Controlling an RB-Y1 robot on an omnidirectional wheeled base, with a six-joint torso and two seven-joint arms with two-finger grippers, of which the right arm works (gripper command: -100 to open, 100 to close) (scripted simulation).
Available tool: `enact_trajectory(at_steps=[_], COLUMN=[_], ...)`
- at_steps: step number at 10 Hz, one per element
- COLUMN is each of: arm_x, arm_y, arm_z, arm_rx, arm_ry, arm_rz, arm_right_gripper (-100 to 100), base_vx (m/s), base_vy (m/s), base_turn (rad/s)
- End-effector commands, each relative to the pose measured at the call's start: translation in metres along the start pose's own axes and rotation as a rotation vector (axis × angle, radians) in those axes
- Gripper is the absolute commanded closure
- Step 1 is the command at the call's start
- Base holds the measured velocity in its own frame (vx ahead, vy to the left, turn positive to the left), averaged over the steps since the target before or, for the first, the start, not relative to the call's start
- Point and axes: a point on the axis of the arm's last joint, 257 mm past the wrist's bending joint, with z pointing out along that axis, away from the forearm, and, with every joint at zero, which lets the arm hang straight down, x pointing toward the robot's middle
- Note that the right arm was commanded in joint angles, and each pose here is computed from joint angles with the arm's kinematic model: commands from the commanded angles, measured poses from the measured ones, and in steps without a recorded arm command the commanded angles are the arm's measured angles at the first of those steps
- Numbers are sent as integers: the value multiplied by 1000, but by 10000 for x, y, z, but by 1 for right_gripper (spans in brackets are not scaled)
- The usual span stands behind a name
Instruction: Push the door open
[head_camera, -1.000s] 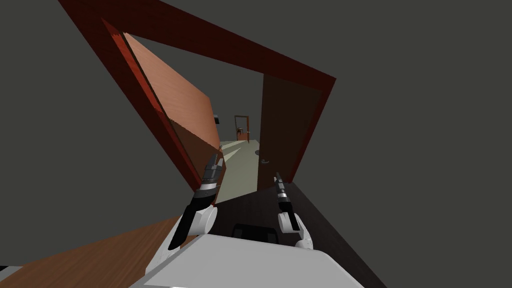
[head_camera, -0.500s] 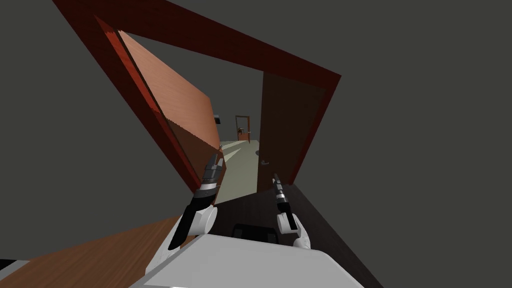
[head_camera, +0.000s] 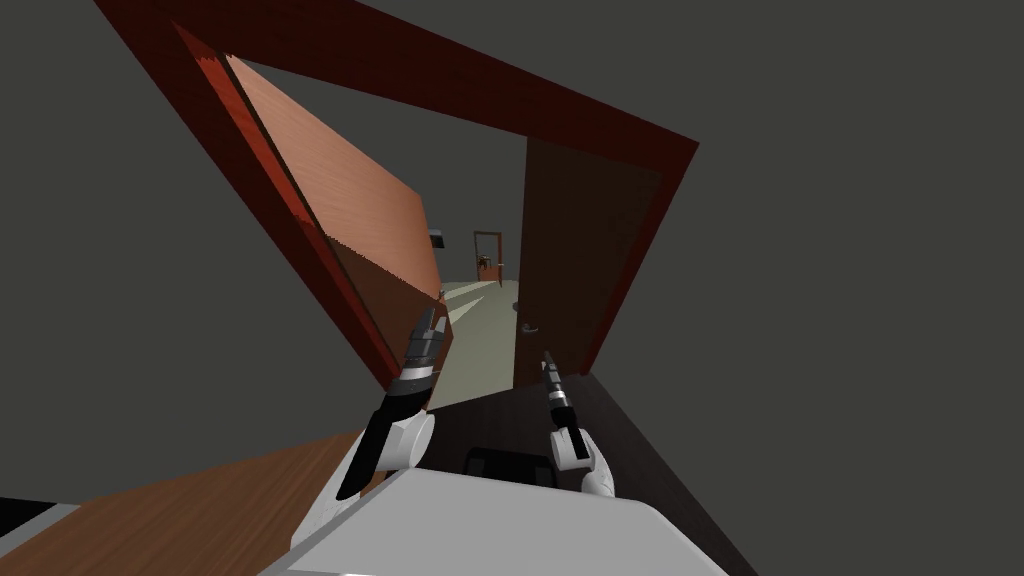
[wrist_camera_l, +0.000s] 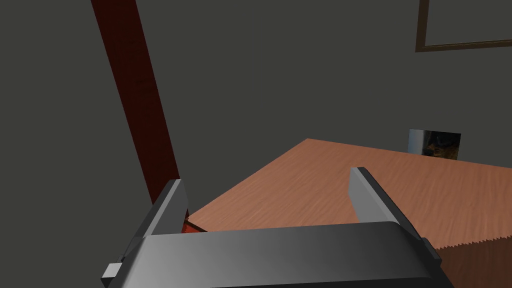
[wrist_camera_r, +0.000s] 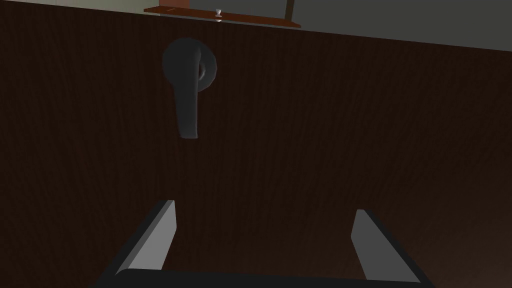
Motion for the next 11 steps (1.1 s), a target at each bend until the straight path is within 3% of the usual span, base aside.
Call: enact_trajectory(at_steps=[1, 11], arm_x=[67, 453], arm_y=[-94, -570], arm_z=[-23, -129], arm_rx=[22, 123], arm_ry=[12, 73], arm_rz=[4, 33], arm_right_gripper=[-100, -100], base_vx=[81, 81], base_vy=[-60, -55], base_turn=[61, 46])
